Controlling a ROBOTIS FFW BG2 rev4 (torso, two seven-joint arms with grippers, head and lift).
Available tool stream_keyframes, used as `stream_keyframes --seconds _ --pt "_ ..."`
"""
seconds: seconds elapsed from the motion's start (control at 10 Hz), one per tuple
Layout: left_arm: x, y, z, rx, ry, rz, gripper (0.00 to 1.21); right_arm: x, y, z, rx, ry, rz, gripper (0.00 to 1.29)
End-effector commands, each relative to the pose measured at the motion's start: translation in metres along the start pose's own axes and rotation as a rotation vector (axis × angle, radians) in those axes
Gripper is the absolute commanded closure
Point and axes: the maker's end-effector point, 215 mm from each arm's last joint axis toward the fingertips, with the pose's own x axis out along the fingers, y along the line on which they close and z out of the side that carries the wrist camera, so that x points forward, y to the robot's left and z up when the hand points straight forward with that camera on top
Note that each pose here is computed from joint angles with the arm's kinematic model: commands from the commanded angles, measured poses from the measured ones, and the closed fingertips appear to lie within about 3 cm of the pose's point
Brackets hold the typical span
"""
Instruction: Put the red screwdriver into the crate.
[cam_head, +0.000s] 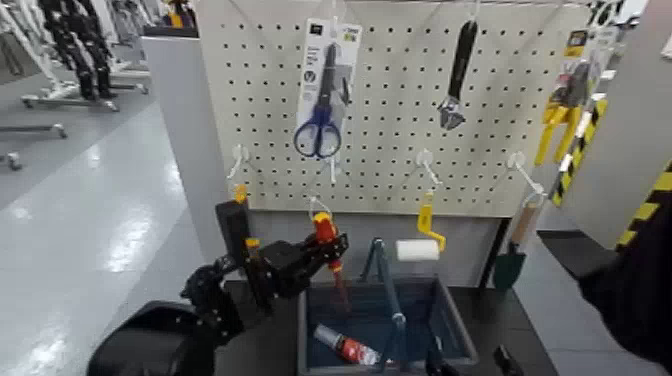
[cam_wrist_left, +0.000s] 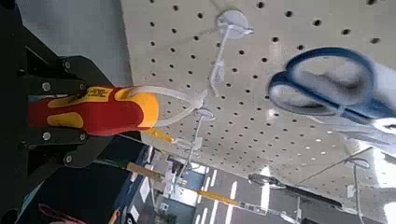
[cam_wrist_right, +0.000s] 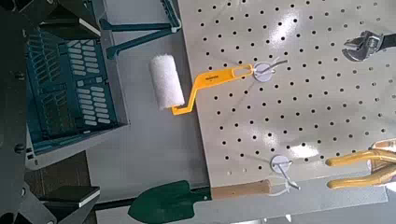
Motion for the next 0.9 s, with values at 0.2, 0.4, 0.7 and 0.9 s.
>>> stream_keyframes --seconds 0.2,0.4,0.7,0.9 --pt "0.006 -0.004 -0.057 -0.165 0.019 0.007 1.19 0.000 0.001 0.000 0.002 -0.001 0.002 0.13" --pt "0.007 -0.007 -0.083 -0.247 0.048 0.020 1.16 0.000 0.001 0.000 0.002 -0.001 0.002 0.13" --pt "0.006 -0.002 -0.094 -0.334 0.041 0.088 0.34 0.000 0.000 0.000 0.003 -0.002 0.000 0.13" --pt "0.007 -0.001 -0.085 -0.350 -0.010 0.106 0.13 0.000 0.000 0.000 0.004 -0.002 -0.001 0.13"
